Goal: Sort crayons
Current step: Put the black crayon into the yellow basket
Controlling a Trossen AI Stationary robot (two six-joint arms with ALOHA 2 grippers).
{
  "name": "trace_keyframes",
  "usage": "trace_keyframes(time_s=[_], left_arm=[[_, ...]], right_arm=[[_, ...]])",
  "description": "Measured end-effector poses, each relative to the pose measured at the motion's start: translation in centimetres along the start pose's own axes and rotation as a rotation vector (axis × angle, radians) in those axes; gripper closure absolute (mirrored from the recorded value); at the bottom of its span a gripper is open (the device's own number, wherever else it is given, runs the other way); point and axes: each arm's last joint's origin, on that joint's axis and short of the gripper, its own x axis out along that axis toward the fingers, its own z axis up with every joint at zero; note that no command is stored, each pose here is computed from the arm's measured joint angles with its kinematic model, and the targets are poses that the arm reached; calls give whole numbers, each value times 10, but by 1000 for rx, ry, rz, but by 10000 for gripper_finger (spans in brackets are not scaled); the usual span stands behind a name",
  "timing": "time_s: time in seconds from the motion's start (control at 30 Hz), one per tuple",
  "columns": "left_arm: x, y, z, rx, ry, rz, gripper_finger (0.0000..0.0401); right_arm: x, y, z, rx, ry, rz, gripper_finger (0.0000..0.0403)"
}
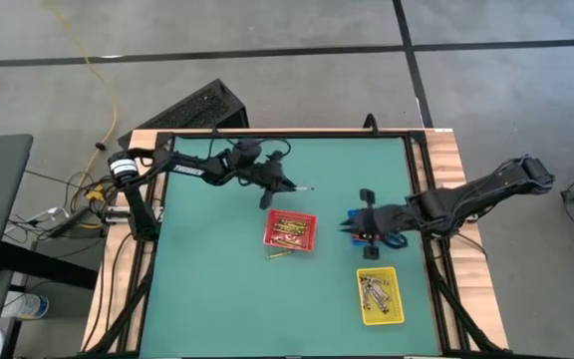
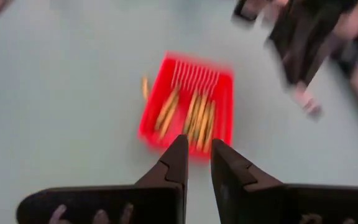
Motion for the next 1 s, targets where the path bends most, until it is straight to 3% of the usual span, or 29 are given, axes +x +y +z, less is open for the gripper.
trace_keyframes(time_s=[0.1,0.2,0.63,0.77,1.0], left_arm=[[4,-9,10,2,-94,-128,383],[9,-18,17,14,-139,-183,383],[18,-35,19,45,-150,-248,383],[18,-35,19,46,-148,-247,383],[18,-35,18,43,-145,-248,383]], right_arm=[[5,-2,5,-78,-151,-41,340],[7,-6,8,-121,-258,-75,340],[17,-18,10,-122,-269,-138,330],[26,-19,7,-137,-238,-141,290],[36,-22,6,-168,-225,-168,182]])
